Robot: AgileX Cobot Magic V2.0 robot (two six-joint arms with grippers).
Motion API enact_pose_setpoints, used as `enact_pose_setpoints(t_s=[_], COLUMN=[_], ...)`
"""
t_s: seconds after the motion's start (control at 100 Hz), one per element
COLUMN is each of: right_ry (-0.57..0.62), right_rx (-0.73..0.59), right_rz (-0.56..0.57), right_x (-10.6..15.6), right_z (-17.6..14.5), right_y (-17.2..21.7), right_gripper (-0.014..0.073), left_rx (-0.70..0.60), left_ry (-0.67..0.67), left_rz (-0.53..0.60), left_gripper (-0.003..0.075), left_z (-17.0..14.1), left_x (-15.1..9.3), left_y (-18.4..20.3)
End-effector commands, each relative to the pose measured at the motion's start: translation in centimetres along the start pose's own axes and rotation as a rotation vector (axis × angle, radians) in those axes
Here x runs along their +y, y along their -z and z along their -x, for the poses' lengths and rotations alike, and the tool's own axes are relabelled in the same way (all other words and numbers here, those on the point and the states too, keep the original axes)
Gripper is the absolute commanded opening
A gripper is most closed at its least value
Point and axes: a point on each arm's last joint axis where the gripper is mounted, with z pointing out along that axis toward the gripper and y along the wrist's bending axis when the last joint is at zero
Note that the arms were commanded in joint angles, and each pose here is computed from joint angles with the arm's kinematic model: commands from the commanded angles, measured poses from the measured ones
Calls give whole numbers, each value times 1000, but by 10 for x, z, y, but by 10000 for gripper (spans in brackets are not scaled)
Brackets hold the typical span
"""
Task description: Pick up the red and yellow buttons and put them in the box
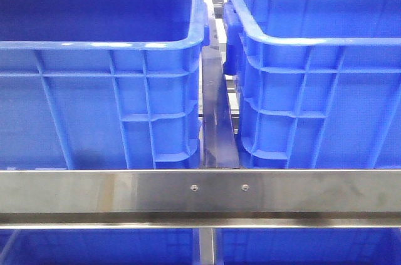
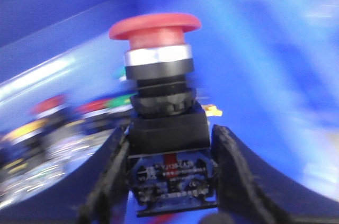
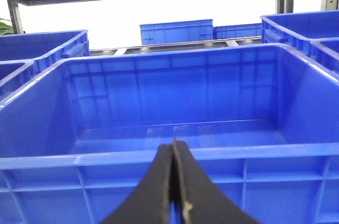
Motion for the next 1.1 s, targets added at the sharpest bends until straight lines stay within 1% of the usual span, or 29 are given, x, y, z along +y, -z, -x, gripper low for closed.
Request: enact_pose_setpoints(t_s=[0.0,0.14,0.21,0.31,0.43,0.48,0.58,0.64,0.65,0.67,0.68,0.72,0.73,0.74,0.79,0.8,0.82,0.83,0.84,0.87,0.88,0.9,0.91,0.94,0.95,0.99,1.04,1.05,1.09], right_ry=[4,4,4,4,2,-17,-73,-116,-115,-132,-132,-143,-144,-145,-154,-154,-162,-163,-164,-167,-168,-168,-168,-169,-170,-177,-195,-198,-218], right_rx=[-129,-130,-130,-136,-180,-207,-241,-222,-236,-206,-215,-185,-166,-169,-124,-101,-92,-59,-67,-22,-12,28,27,80,91,163,233,225,292], right_rz=[11,11,11,12,17,22,32,34,36,33,34,30,27,27,20,16,15,10,12,4,3,-4,-3,-12,-13,-23,-26,-22,-23], right_x=[2,2,2,2,2,3,5,6,6,7,7,8,8,9,10,10,11,11,12,12,13,13,14,14,15,16,18,18,20], right_z=[16,16,16,16,21,27,47,60,66,70,73,85,83,91,106,104,114,114,119,123,130,132,137,140,147,152,160,165,168], right_y=[3,3,3,3,4,4,6,6,7,6,7,6,5,6,4,2,3,0,1,-2,-2,-5,-4,-8,-9,-15,-21,-21,-27], right_gripper=[-68,-68,-68,-68,-68,-68,-68,-68,-68,-68,-68,-68,-68,-68,-68,-68,-68,-68,-68,-68,-68,-68,-68,-68,-68,-68,-68,-68,-68], left_rx=[-132,-143,-137,-133,-131,-131,-131,-131,-131,-131,-131,-131,-130,-130,-128,-126,-126,-126,-126,-124,-124,-124,-124,-124,-124,-124,-125,-125,-127], left_ry=[-54,-152,-183,-211,-223,-223,-223,-223,-223,-223,-222,-222,-222,-222,-222,-222,-222,-222,-222,-223,-223,-223,-223,-223,-223,-223,-222,-222,-222], left_rz=[-81,-176,-214,-250,-265,-265,-265,-265,-265,-265,-266,-266,-266,-266,-266,-266,-266,-266,-266,-265,-265,-265,-265,-265,-265,-265,-266,-266,-266], left_gripper=[-19,-19,-19,-19,-19,-19,-19,-19,-19,-19,-19,-19,-19,-19,-19,-19,-19,-19,-19,-19,-19,-19,-19,-19,-19,-19,-19,-19,-19], left_z=[10,5,3,0,-2,-2,-2,-2,-2,-2,-2,-2,-2,-2,-2,-2,-2,-2,-2,-2,-2,-2,-2,-2,-2,-2,-2,-2,-2], left_x=[-29,-62,-76,-88,-93,-93,-93,-93,-93,-93,-94,-94,-94,-94,-94,-94,-94,-94,-94,-94,-94,-94,-94,-94,-94,-94,-94,-94,-94], left_y=[32,41,42,44,44,44,44,44,44,44,44,44,44,44,43,43,42,42,42,42,42,42,42,42,42,42,42,42,42])
